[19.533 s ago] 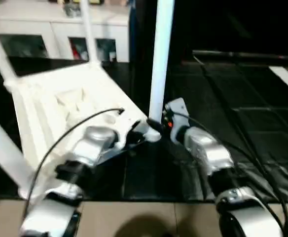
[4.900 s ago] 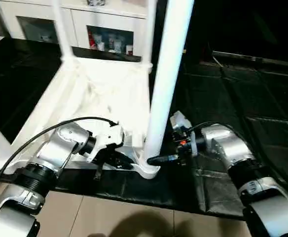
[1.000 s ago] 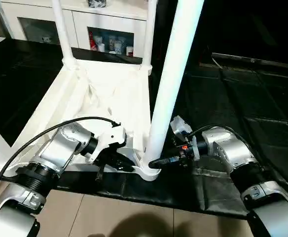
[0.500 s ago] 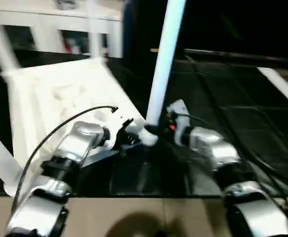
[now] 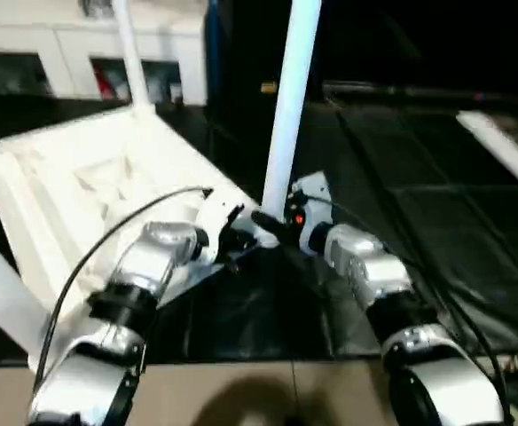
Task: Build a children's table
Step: Rotate leg to tighten
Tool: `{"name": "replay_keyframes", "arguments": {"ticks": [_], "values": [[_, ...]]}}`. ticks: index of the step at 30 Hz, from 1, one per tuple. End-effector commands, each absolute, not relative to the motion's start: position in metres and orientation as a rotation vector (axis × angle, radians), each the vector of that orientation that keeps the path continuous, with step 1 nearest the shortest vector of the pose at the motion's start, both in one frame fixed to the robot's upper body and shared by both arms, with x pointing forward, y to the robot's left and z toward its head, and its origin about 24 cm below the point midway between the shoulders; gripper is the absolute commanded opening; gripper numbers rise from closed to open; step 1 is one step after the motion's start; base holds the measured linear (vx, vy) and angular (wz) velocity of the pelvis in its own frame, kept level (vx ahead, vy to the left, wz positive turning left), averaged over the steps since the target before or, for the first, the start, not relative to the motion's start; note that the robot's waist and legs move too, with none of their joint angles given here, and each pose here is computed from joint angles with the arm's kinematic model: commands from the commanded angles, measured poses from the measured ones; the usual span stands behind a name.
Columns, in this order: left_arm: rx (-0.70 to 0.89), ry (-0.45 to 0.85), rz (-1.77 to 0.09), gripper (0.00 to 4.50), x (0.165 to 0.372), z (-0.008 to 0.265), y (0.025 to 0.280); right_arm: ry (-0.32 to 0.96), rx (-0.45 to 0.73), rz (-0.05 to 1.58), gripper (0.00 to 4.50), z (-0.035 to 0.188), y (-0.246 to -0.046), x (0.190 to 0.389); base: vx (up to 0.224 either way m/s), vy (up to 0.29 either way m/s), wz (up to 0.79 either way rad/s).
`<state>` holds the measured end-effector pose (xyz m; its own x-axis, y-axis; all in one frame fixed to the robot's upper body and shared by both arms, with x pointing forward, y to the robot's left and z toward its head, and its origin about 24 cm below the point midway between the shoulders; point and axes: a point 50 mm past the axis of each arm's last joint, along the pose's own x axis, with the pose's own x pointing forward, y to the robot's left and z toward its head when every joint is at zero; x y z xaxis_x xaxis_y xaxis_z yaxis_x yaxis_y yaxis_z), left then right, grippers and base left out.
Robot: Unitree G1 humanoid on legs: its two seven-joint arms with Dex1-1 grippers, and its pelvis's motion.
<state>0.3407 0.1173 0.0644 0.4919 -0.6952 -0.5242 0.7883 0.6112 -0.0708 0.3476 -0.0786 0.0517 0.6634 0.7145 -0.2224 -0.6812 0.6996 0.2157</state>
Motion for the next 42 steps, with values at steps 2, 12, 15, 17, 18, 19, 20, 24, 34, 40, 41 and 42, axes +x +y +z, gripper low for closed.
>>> {"name": "replay_keyframes", "arguments": {"ticks": [2,12,15,17,18,19,20,24,34,40,41,42], "values": [[0.181,0.505,-0.987,0.00,0.337,0.071,0.115,0.340,0.116,0.903,3.62,0.044,-0.083,0.338,0.000,0.000,0.00],[0.282,0.565,-1.158,0.00,0.324,0.072,0.136,0.362,0.037,1.144,4.48,0.058,-0.129,0.328,0.000,0.000,0.00],[0.305,0.587,-1.219,0.00,0.320,0.073,0.140,0.363,0.025,1.206,4.48,0.064,-0.136,0.327,0.000,0.000,0.00],[0.331,0.609,-1.288,0.00,0.315,0.073,0.145,0.371,0.008,1.264,4.48,0.068,-0.140,0.325,0.000,0.000,0.00],[0.335,0.613,-1.300,0.00,0.314,0.073,0.145,0.372,0.004,1.273,4.48,0.068,-0.141,0.325,0.000,0.000,0.00],[0.345,0.617,-1.322,0.00,0.313,0.074,0.146,0.374,-0.002,1.287,4.48,0.069,-0.142,0.325,0.000,0.000,0.00],[0.357,0.617,-1.352,0.00,0.311,0.074,0.146,0.378,-0.005,1.302,4.48,0.070,-0.143,0.324,0.000,0.000,0.00],[0.399,0.640,-1.457,0.00,0.303,0.075,0.149,0.411,-0.021,1.389,4.48,0.071,-0.145,0.319,0.000,0.000,0.00],[0.441,0.656,-1.600,0.00,0.294,0.077,0.145,0.429,-0.055,1.495,4.48,0.070,-0.140,0.313,0.000,0.000,0.00],[0.446,0.661,-1.651,0.00,0.289,0.075,0.142,0.397,-0.068,1.540,4.48,0.069,-0.129,0.312,0.000,0.000,0.00],[0.450,0.663,-1.655,0.00,0.288,0.075,0.142,0.400,-0.058,1.546,4.48,0.068,-0.127,0.312,0.000,0.000,0.00],[0.454,0.664,-1.658,0.00,0.287,0.075,0.141,0.403,-0.046,1.555,4.48,0.068,-0.125,0.312,0.000,0.000,0.00]]}}
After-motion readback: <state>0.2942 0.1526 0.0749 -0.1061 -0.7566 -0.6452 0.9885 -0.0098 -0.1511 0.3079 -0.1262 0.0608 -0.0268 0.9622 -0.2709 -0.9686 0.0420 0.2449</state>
